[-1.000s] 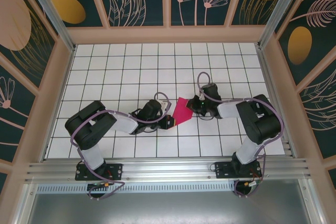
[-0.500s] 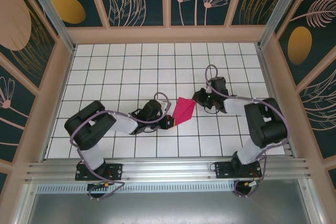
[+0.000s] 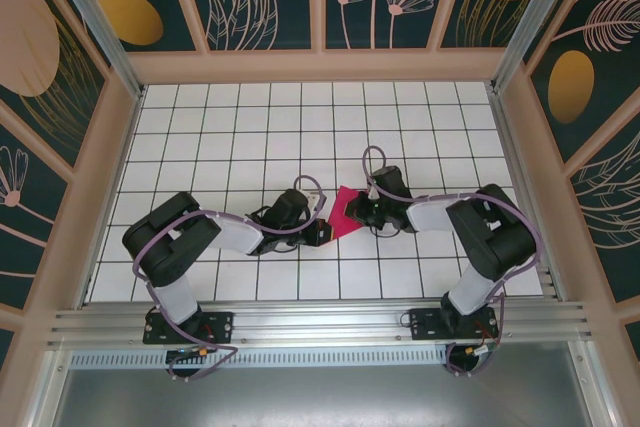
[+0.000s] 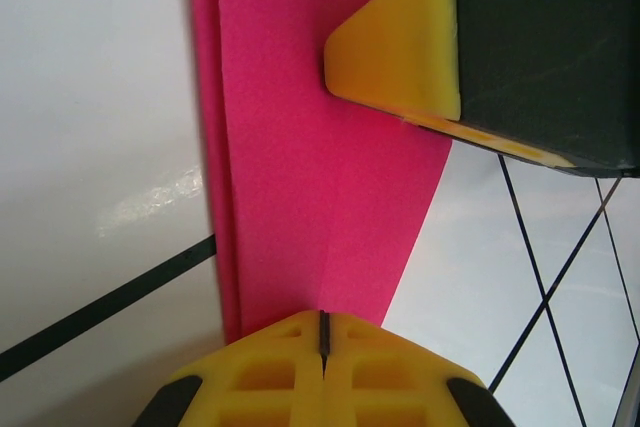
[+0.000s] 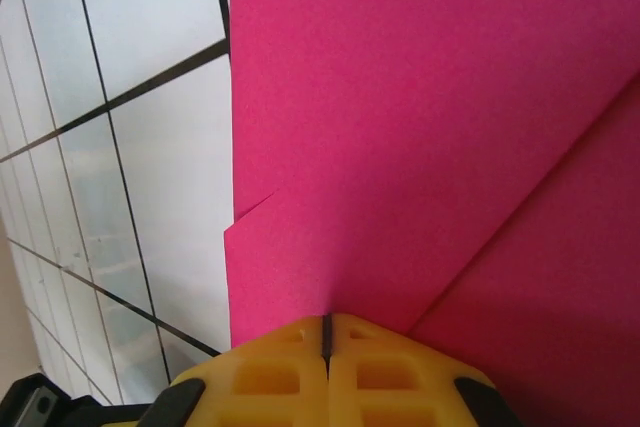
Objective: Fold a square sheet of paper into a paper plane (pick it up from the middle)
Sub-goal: Fourth fold the wing at the center of the table.
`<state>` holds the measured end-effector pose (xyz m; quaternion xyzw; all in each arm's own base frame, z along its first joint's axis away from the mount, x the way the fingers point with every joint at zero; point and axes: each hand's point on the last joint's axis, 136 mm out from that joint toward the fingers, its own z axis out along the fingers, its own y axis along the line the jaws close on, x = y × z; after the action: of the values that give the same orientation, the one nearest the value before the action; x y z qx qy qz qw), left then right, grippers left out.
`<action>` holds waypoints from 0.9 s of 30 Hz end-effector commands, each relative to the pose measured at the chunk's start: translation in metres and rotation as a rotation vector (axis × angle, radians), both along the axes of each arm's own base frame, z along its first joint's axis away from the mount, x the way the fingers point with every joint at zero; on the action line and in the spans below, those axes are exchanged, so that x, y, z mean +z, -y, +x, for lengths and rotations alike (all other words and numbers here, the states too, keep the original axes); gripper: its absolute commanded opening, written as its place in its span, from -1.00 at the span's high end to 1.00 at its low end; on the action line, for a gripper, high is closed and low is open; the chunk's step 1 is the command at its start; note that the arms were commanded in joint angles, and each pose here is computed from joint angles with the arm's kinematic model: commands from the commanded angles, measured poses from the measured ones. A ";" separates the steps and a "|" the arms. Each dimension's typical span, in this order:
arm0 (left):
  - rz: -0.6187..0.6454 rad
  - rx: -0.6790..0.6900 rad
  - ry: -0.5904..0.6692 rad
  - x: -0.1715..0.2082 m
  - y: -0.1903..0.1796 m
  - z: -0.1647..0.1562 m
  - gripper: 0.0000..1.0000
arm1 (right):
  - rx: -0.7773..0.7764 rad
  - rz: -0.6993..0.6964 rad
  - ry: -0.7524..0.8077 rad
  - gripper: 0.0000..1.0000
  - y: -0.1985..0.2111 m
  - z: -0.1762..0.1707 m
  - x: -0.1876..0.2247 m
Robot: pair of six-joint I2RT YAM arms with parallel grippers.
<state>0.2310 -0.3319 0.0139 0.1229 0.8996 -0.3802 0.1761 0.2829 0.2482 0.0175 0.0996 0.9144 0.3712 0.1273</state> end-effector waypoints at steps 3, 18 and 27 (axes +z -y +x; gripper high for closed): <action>0.245 -0.028 -0.229 -0.060 -0.056 -0.055 1.00 | -0.054 -0.092 -0.066 0.97 0.019 -0.003 -0.035; 0.296 -0.114 -0.397 -0.068 -0.086 -0.108 1.00 | -0.056 -0.097 -0.063 0.96 0.019 0.004 -0.034; 0.325 -0.124 -0.412 -0.059 -0.099 -0.119 1.00 | -0.045 -0.092 -0.053 0.95 0.014 0.009 -0.029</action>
<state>0.1898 -0.3006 0.0118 0.1482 0.9092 -0.3709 0.1175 0.2905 0.2568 0.0167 0.0964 0.9099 0.3862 0.1166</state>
